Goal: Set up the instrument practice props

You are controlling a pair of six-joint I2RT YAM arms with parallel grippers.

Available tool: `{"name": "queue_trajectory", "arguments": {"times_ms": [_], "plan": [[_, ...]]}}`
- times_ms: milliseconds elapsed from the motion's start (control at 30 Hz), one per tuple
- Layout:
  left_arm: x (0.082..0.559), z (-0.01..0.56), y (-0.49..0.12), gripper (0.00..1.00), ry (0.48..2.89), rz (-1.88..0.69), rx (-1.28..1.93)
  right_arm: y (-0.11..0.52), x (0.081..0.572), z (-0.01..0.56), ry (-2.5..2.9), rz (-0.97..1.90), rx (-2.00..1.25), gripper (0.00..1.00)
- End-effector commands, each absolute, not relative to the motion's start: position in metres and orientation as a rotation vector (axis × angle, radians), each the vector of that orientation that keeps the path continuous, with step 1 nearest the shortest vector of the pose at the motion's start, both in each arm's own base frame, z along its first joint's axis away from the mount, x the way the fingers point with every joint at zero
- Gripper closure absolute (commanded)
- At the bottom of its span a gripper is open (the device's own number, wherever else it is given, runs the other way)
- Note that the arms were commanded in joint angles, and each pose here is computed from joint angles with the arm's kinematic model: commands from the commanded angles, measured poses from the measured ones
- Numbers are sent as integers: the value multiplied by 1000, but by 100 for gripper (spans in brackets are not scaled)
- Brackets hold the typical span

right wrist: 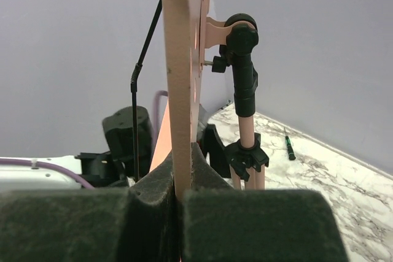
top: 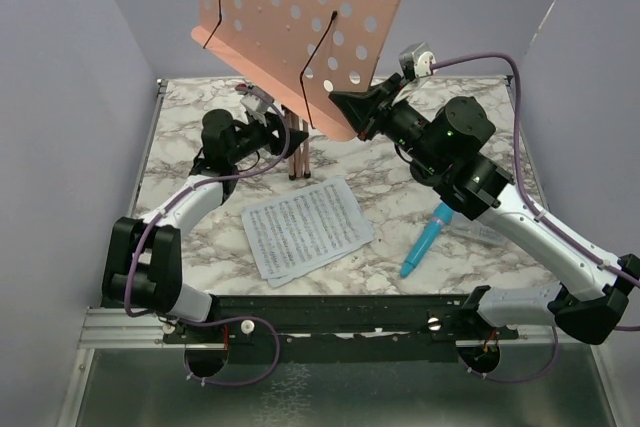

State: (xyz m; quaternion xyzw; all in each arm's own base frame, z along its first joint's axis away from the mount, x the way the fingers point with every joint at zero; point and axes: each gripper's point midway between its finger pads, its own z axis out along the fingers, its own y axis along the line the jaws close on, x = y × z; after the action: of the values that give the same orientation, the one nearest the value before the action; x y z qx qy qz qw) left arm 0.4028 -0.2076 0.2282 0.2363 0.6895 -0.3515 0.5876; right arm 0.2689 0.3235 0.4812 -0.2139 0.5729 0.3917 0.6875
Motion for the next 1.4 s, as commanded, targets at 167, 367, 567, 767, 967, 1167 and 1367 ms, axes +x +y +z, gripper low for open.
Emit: {"name": "queue_trajectory", "arguments": {"times_ms": [167,367,567,767,967,1167,1367], "plan": [[360,331,-213,15,1248,-883,586,322,256,485,1281,905,-519,100],[343,360,-210,16,1091,-924,553,323,253,486,1279,920,-529,100],[347,375,-205,21,1007,-937,479,321,251,487,1276,925,-525,100],[355,389,-207,26,972,-949,479,323,248,490,1272,938,-536,99],[364,397,-209,40,960,-950,473,323,246,490,1273,951,-539,100],[384,391,-206,44,991,-919,420,323,244,492,1270,966,-539,100],[394,392,-210,48,993,-915,435,324,243,492,1273,968,-542,100]]}}
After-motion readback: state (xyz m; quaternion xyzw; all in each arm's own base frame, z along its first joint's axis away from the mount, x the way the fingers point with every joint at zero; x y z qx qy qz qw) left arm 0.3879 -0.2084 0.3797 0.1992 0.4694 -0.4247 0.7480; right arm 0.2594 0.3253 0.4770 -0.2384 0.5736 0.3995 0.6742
